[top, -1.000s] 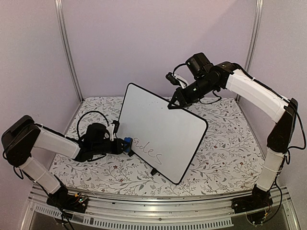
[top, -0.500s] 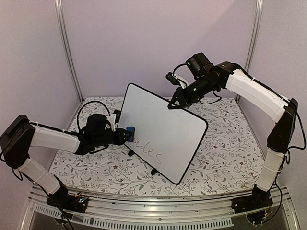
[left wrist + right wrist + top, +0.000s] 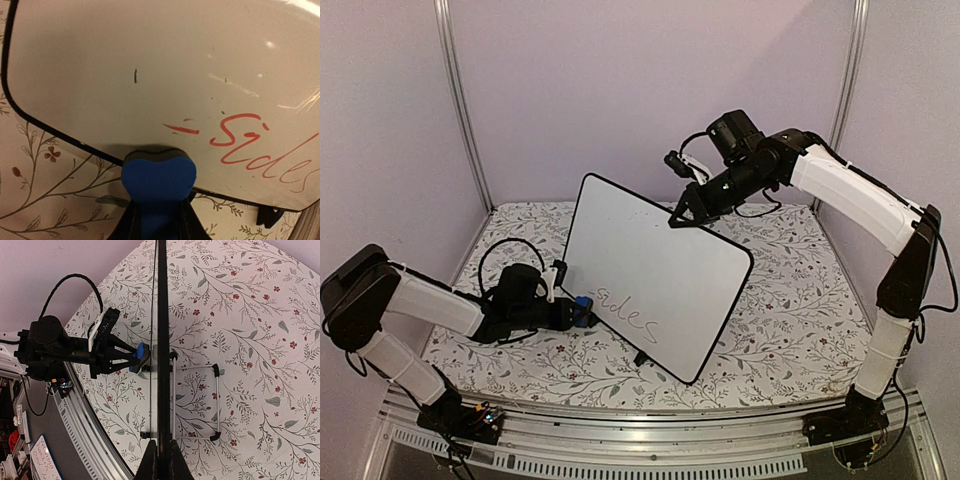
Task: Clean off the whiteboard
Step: Erase the whiteboard from the whiteboard stand.
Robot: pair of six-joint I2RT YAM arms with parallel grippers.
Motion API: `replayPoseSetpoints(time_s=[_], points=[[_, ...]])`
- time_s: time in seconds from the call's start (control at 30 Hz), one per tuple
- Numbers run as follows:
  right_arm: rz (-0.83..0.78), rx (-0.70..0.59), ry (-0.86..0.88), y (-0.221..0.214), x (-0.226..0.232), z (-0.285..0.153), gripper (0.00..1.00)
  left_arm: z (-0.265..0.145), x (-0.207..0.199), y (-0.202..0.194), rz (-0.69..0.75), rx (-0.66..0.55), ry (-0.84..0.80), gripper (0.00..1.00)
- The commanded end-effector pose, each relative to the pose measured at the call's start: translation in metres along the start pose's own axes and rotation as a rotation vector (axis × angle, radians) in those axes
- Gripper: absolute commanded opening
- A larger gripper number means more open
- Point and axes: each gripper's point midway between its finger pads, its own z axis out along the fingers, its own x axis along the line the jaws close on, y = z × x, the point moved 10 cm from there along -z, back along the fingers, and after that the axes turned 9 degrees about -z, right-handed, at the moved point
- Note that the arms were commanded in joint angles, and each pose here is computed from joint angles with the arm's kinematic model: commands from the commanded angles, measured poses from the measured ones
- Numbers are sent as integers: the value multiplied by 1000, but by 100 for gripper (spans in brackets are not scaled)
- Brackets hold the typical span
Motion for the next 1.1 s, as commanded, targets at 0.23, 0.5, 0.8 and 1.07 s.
replayPoseSetpoints(time_s=[0.23, 0.5, 0.8, 1.07], points=[[-30, 143, 48, -22, 8, 24, 0, -1, -13, 30, 37, -88, -19, 0], [-30, 143, 47, -22, 8, 23, 0, -1, -16, 48, 45, -101, -36, 0], [-30, 144, 45, -22, 8, 25, 0, 1, 3, 16, 8, -24, -8, 0], [-32, 141, 46, -21, 8, 24, 0, 0, 10, 4, -17, 5, -9, 0]])
